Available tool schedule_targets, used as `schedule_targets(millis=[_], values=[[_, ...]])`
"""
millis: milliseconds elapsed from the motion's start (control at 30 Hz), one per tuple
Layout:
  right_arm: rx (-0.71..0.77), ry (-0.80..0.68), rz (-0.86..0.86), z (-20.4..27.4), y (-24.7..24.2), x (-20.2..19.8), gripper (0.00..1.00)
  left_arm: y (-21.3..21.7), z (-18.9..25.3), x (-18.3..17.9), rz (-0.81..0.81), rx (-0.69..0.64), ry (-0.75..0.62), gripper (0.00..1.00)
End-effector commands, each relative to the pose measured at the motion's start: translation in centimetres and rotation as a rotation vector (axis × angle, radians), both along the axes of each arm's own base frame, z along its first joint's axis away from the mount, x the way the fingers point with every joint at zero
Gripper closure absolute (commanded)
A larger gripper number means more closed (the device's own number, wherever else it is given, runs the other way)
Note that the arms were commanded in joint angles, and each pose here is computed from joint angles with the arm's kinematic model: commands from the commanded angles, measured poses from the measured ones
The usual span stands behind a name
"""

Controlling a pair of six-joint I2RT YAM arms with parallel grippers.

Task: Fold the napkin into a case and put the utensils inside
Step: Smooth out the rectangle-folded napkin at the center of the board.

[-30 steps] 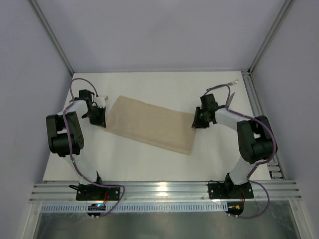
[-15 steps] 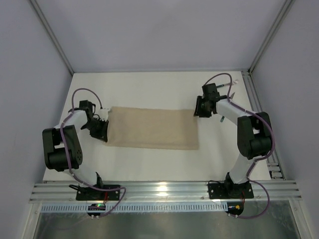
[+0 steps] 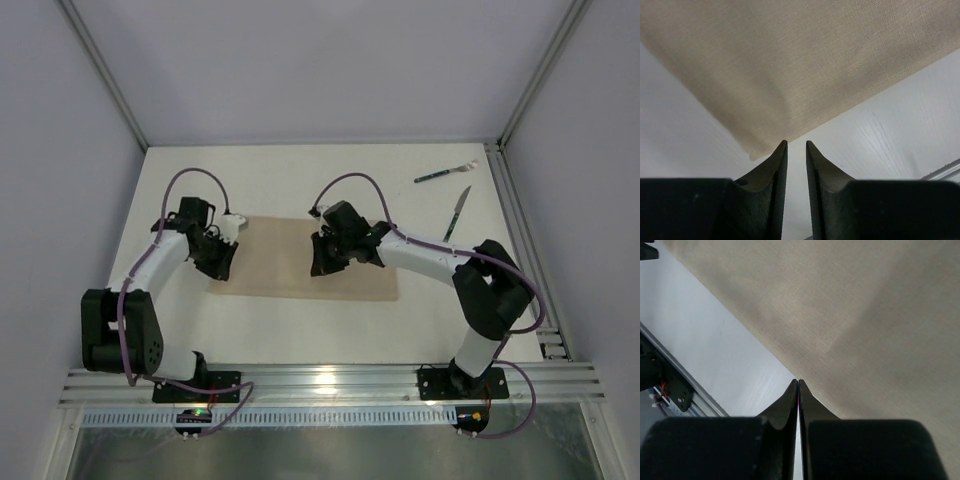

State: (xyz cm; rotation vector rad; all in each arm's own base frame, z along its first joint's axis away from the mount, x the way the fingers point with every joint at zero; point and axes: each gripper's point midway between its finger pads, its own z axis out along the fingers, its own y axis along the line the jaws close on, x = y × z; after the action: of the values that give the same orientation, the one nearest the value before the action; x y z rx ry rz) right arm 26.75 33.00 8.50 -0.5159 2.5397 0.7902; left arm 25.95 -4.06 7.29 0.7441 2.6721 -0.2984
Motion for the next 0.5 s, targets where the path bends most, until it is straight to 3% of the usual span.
schedule_targets(millis=[0,300,467], values=[[0.107,0.105,0.002,-1.0,2.5,-0.8,0.96,0.1,-2.6,-0.1,0.0,0.047,0.064,0.78],[-0.085,0.297,-0.134,-9.4,-3.7,-4.4,0.96,1.9,-7.2,-0.8,-0.016,0.155,0.159,0.79],[-0.103,0.329,-0.285,-10.2,-9.3,-4.6,0.96,2.4,-8.3,-1.7,-0.023,0.183,0.199,0.82]])
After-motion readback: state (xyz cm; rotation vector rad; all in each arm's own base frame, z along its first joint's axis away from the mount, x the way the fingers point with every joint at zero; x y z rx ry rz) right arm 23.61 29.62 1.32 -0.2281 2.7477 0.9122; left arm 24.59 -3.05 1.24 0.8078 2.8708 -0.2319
